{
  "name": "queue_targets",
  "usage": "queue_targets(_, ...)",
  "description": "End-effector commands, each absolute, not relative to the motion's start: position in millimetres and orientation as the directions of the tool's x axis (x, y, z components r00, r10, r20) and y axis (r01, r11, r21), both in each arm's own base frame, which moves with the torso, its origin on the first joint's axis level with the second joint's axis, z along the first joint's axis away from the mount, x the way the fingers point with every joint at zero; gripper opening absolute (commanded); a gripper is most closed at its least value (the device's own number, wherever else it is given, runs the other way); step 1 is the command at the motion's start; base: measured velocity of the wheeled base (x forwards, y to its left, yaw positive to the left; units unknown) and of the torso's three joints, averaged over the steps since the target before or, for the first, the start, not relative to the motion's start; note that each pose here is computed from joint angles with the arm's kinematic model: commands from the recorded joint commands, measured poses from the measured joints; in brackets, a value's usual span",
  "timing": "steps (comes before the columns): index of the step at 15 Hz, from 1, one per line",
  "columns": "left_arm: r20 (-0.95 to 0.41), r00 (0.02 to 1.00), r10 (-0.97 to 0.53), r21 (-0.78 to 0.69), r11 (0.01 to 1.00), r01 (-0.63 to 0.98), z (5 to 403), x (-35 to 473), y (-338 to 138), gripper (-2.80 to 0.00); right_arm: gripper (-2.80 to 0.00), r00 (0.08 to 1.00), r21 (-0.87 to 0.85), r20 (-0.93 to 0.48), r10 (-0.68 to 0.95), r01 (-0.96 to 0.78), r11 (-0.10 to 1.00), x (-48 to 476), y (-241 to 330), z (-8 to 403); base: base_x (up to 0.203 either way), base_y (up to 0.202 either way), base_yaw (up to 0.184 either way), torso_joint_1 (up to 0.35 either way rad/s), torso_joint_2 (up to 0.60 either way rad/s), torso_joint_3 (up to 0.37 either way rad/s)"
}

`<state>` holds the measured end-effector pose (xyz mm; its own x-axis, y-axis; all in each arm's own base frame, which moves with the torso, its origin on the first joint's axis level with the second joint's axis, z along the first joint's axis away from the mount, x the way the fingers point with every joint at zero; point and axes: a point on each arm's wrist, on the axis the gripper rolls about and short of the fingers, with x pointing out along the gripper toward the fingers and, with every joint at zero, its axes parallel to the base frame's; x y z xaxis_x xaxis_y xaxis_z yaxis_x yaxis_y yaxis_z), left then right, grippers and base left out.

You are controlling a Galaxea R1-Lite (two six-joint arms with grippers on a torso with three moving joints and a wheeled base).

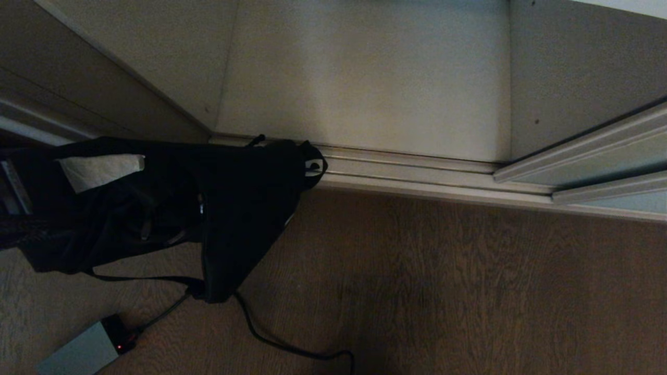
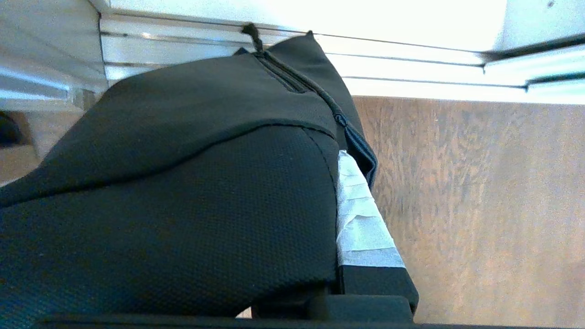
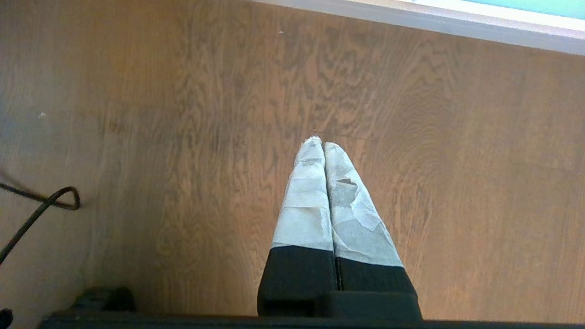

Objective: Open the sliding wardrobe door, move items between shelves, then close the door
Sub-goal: Place the bag on the higher shelf

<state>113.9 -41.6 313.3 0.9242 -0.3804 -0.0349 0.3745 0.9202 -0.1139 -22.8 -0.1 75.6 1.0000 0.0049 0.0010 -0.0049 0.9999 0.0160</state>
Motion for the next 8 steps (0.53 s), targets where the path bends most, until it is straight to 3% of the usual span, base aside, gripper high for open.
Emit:
queue_targets(1, -0.012, 0.928, -0.373, -0.11, 0.923, 0.369, 316, 105, -37, -2.8, -2.8, 1.0, 0.015, 0.006, 0.006, -0.006, 1.0, -23, 0, 76, 0.0, 0.0, 0.0, 0.0, 0.0, 0.0)
queue_targets(8, 0.064, 0.923, -0.38, 0.031, 0.925, 0.379, 323, 75, -19, -2.8, -2.8, 1.0, 0.015, 0.006, 0.006, -0.006, 1.0, -23, 0, 76, 0.0, 0.0, 0.0, 0.0, 0.0, 0.0)
